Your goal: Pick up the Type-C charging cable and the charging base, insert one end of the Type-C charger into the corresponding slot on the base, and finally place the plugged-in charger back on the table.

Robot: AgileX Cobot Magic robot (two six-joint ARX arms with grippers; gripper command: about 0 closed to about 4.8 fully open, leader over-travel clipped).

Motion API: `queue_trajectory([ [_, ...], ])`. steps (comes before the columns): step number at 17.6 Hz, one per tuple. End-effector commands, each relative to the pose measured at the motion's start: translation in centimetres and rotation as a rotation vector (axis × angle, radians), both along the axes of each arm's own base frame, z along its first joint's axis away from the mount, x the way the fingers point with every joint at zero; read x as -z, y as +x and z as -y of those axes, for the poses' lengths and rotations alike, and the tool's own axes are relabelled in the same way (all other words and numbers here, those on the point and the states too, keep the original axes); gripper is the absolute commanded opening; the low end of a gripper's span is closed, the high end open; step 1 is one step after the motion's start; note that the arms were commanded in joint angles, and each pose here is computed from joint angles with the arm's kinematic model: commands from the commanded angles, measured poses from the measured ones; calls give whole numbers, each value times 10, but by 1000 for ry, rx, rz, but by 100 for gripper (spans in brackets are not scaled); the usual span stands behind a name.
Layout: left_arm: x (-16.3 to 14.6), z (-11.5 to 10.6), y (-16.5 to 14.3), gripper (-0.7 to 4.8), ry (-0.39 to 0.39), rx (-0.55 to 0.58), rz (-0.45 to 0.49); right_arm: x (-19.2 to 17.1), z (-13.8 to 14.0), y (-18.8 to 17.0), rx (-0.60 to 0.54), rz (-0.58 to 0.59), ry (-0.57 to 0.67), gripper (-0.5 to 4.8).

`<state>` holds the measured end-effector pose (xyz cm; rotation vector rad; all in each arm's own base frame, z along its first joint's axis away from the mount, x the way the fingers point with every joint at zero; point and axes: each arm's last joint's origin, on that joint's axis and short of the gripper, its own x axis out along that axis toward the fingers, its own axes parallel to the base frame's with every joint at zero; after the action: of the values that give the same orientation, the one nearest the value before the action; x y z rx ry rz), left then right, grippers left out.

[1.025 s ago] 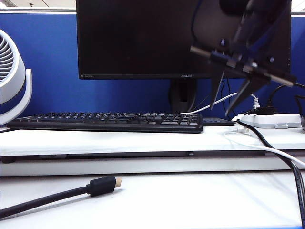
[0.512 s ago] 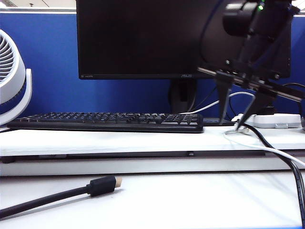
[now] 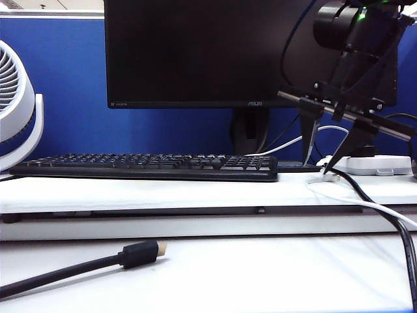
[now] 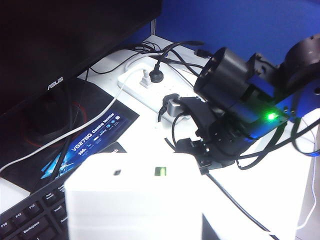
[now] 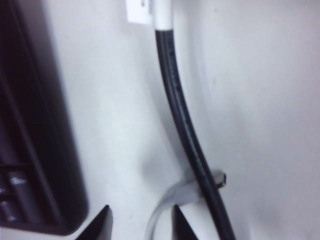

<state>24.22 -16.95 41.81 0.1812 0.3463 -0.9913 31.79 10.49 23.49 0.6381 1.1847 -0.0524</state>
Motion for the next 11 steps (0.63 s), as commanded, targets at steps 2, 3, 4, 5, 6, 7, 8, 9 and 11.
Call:
queue_trajectory([
  [2,-4,-1,-2,-5,-17,7,16,8,-1,3,19,-33,4,160],
  [3,-4,-1,-2,-5,-16,7,14,9,-1,4,21,-37,4,160],
  [4,-4,-1,-2,-5,-14,7,11,10,-1,4,22,-39,4,160],
  [5,-3,-1,-2,-5,-12,7,9,11,-1,5,22,-42,3,160],
  [6,-3,-1,-2,-5,-12,6,8,12,-2,5,23,-44,1,160],
  [7,-3,-1,-2,-5,-12,7,8,13,-1,5,25,-46,-1,159],
  [8,-3,-1,-2,-5,-12,7,8,14,0,6,30,-51,0,158],
  [9,-3,-1,-2,-5,-12,7,8,14,0,6,30,-54,-1,155],
  [11,-3,-1,-2,-5,-12,7,8,14,0,5,27,-59,1,33],
])
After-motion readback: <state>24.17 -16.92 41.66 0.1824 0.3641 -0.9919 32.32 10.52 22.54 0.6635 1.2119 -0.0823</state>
